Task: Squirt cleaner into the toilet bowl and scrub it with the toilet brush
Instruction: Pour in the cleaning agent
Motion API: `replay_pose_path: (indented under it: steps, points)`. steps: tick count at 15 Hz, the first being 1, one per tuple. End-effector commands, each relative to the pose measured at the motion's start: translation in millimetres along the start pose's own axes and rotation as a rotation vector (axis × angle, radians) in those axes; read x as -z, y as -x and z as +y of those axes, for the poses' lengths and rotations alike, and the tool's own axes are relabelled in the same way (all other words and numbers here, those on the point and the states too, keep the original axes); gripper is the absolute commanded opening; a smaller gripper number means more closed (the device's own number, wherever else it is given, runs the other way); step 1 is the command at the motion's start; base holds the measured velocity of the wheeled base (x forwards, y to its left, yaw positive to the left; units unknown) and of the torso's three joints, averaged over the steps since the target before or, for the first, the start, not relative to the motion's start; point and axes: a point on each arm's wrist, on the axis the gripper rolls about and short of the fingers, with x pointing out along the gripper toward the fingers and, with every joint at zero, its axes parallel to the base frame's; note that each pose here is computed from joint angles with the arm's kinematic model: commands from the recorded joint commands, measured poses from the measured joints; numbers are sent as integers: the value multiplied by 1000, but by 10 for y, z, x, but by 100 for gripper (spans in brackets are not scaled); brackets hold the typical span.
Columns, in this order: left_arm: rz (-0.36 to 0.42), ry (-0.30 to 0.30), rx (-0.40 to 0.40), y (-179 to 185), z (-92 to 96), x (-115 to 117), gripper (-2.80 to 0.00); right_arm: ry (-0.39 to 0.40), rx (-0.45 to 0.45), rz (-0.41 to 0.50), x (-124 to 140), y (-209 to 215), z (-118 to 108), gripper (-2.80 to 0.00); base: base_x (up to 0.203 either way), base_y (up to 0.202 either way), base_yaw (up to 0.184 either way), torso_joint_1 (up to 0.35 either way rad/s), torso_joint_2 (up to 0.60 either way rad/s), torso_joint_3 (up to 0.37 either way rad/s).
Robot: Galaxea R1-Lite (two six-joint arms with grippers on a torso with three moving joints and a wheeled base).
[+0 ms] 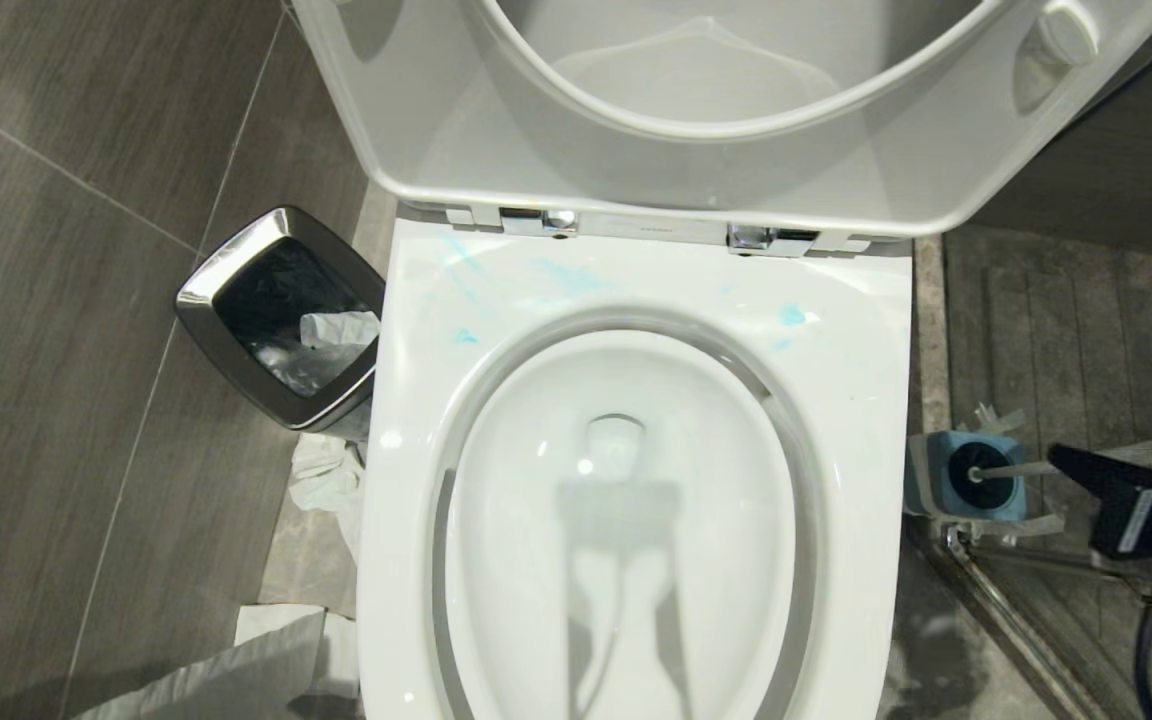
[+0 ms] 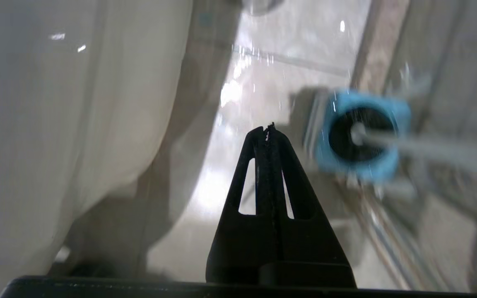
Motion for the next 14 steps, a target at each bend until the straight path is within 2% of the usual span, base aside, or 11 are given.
replay_pose_path:
  steps: [1,5,6,8,11,12,13,14]
  points:
    - [2,0,-1,-2,0,4,-280,12,-7,-30,209,-540,-44,-280,0,0,0,0,0,0]
    - [2,0,-1,-2,0,4,-280,53,32,-177,408,-921,-174,-280,0,0,0,0,0,0]
    - [2,0,-1,-2,0,4,-280,63,41,-185,486,-932,-210,-280,0,0,0,0,0,0]
    - [2,0,-1,-2,0,4,-280,52,14,-100,692,-868,-216,-280,0,0,0,0,0,0]
    - [2,0,-1,-2,0,4,-280,34,-4,-87,725,-901,-223,-280,0,0,0,0,0,0]
    - [2,0,-1,-2,0,4,-280,32,-6,-79,742,-890,-222,-219,0,0,0,0,0,0]
    - [2,0,-1,-2,0,4,-280,32,-11,-63,774,-873,-216,0,0,0,0,0,0,0]
    - [2,0,-1,-2,0,4,-280,31,-14,-50,803,-894,-214,0,0,0,0,0,0,0]
